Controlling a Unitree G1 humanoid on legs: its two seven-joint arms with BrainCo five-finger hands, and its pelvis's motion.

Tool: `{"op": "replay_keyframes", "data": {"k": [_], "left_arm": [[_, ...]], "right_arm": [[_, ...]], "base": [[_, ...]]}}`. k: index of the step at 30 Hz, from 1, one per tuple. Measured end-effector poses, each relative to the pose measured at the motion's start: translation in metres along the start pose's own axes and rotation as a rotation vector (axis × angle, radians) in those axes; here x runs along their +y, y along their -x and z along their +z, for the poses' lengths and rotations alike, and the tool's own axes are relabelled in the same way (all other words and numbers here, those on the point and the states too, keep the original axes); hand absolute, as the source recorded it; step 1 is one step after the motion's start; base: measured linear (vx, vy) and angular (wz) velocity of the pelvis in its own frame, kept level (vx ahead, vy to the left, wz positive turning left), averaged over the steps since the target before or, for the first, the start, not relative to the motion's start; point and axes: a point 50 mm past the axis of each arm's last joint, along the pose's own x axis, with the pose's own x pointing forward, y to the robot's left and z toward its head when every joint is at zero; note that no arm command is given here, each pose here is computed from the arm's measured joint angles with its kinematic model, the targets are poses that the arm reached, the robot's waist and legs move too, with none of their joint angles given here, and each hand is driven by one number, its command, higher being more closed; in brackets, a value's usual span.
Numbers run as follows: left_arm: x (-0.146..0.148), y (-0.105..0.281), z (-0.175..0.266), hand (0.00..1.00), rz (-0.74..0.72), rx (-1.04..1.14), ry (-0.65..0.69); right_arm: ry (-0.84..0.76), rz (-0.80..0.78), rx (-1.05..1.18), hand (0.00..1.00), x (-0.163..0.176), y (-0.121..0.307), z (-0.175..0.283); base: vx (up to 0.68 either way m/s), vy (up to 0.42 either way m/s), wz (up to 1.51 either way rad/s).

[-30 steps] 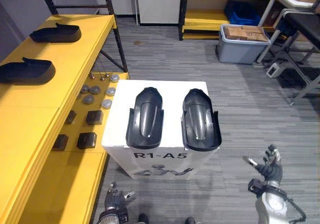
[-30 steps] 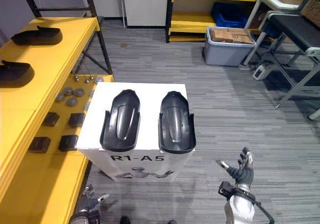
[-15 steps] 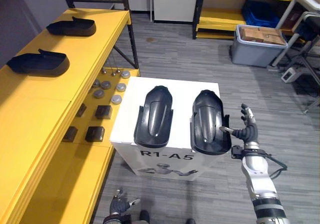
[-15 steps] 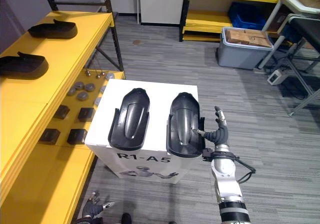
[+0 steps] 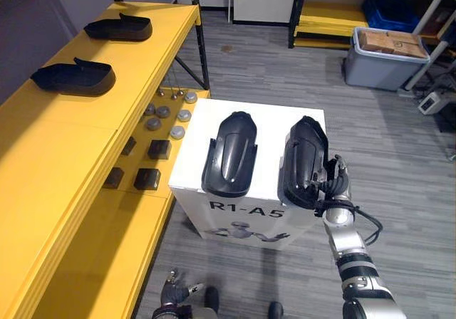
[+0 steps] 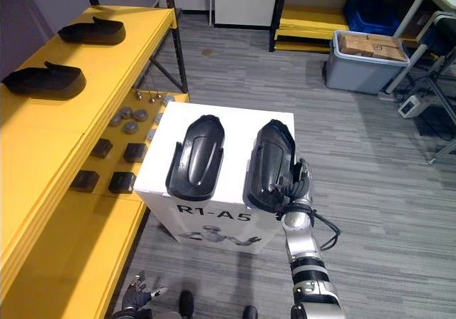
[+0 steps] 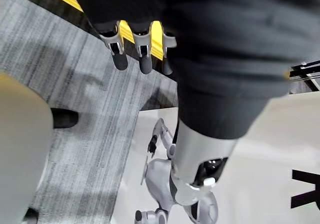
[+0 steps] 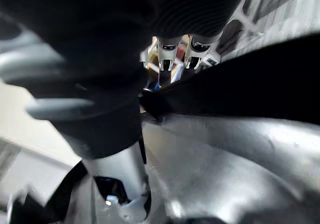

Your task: Walk over and take plastic housings, then place them on the shelf

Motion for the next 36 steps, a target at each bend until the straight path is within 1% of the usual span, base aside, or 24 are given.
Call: {"op": "replay_keyframes", "data": {"k": [4, 8, 12, 13, 24, 31, 36], "left_arm": [[-0.002, -0.002, 0.003, 0.00, -0.006, -0.006, 0.015], [-0.006, -0.003, 0.006, 0.00, -0.019, -0.014, 0.015], [-0.006, -0.003, 0.006, 0.00, -0.020, -0.013, 0.017], [-0.006, -0.003, 0.006, 0.00, -0.020, -0.012, 0.019], [-0.006, -0.003, 0.006, 0.00, -0.017, -0.004, 0.002], [-0.007, -0.003, 0.006, 0.00, -0.018, -0.003, 0.004], [-0.006, -0.003, 0.009, 0.00, -0.017, -0.016, 0.008]], "right_arm": [[-0.038, -0.010, 0.014, 0.00, 0.002, 0.000, 0.001], [-0.117, -0.018, 0.067, 0.00, 0.003, -0.002, -0.003], [-0.129, -0.014, 0.078, 0.00, 0.004, -0.001, -0.005], [-0.136, -0.013, 0.082, 1.00, 0.005, -0.001, -0.005], [-0.156, -0.064, 0.142, 1.00, -0.007, 0.000, -0.021], [-0.163, -0.042, 0.175, 1.00, -0.006, 0.007, -0.033], [-0.204, -0.044, 0.142, 1.00, -0.010, 0.014, -0.029]], "base": [[0.00, 0.000, 0.00], [0.00, 0.000, 0.00], [0.00, 0.000, 0.00], [0.00, 0.000, 0.00], [0.00, 0.000, -0.01], [0.00, 0.001, 0.00], [-0.01, 0.005, 0.01]]}}
